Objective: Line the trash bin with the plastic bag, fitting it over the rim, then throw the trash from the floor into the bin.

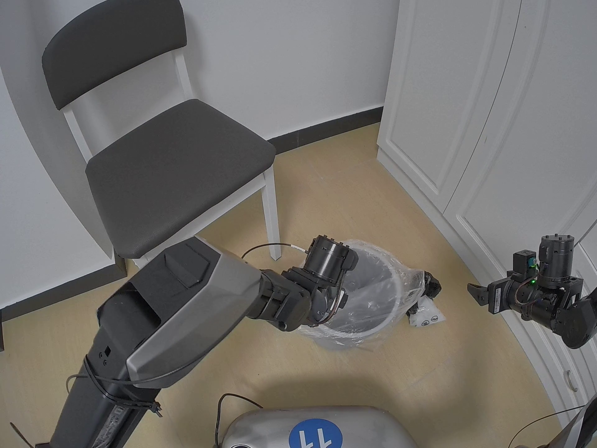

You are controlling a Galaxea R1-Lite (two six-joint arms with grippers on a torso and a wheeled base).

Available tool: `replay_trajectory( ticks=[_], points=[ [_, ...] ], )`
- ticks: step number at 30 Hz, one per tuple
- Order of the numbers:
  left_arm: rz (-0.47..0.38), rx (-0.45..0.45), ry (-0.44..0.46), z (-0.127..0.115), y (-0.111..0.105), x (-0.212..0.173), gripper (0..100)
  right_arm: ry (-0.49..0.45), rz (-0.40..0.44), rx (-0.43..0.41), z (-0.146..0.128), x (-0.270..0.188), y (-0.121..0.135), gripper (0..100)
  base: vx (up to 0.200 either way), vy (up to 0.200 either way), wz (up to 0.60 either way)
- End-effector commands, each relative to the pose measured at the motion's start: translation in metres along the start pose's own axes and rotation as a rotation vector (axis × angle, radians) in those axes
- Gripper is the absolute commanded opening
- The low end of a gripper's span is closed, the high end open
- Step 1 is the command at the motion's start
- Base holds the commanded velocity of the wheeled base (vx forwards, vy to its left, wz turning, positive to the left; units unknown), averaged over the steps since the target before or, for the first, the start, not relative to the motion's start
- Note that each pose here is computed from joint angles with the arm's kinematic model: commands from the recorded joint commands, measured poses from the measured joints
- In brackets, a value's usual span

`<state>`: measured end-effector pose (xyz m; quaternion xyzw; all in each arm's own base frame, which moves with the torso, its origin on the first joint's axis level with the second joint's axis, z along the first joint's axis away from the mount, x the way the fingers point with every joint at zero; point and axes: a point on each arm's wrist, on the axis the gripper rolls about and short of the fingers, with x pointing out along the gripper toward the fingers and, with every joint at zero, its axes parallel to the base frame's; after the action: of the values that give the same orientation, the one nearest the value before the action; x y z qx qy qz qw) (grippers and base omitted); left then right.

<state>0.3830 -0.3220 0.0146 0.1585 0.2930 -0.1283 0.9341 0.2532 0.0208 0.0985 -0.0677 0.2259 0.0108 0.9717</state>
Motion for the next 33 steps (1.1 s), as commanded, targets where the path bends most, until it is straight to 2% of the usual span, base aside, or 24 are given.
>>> replay_trajectory(
  ticks=[1, 7, 11, 20, 24, 25, 29, 33],
  points=[
    [0.014, 0.001, 0.009, -0.003, -0.016, 0.014, 100, -0.010, -0.005, 0.003, 0.000, 0.000, -0.001, 100, 0.000, 0.000, 0.00],
    [0.048, 0.020, 0.031, 0.005, -0.024, 0.022, 100, -0.020, -0.008, 0.005, 0.001, 0.000, -0.002, 100, 0.000, 0.000, 0.00],
    [0.059, 0.058, 0.096, -0.008, -0.025, 0.027, 100, -0.018, -0.007, 0.004, 0.001, 0.000, -0.002, 100, 0.000, 0.000, 0.00],
    [0.054, 0.067, 0.103, -0.010, -0.031, 0.026, 100, -0.014, -0.007, 0.007, 0.000, 0.001, -0.003, 100, 0.000, 0.000, 0.00],
    [0.041, 0.056, 0.093, -0.007, -0.038, 0.019, 100, -0.012, 0.000, 0.010, -0.001, 0.001, -0.005, 100, 0.000, 0.000, 0.00],
    [0.030, 0.042, 0.079, 0.001, -0.042, 0.008, 100, -0.012, 0.000, 0.011, -0.001, 0.001, -0.006, 100, 0.000, 0.000, 0.00],
    [0.015, 0.071, 0.154, -0.011, -0.053, -0.011, 100, -0.011, 0.002, 0.012, -0.001, 0.002, -0.006, 100, 0.000, 0.000, 0.00],
    [0.010, 0.075, 0.192, -0.022, -0.058, -0.018, 100, -0.010, 0.004, 0.013, -0.002, 0.002, -0.007, 100, 0.000, 0.000, 0.00]
  ],
)
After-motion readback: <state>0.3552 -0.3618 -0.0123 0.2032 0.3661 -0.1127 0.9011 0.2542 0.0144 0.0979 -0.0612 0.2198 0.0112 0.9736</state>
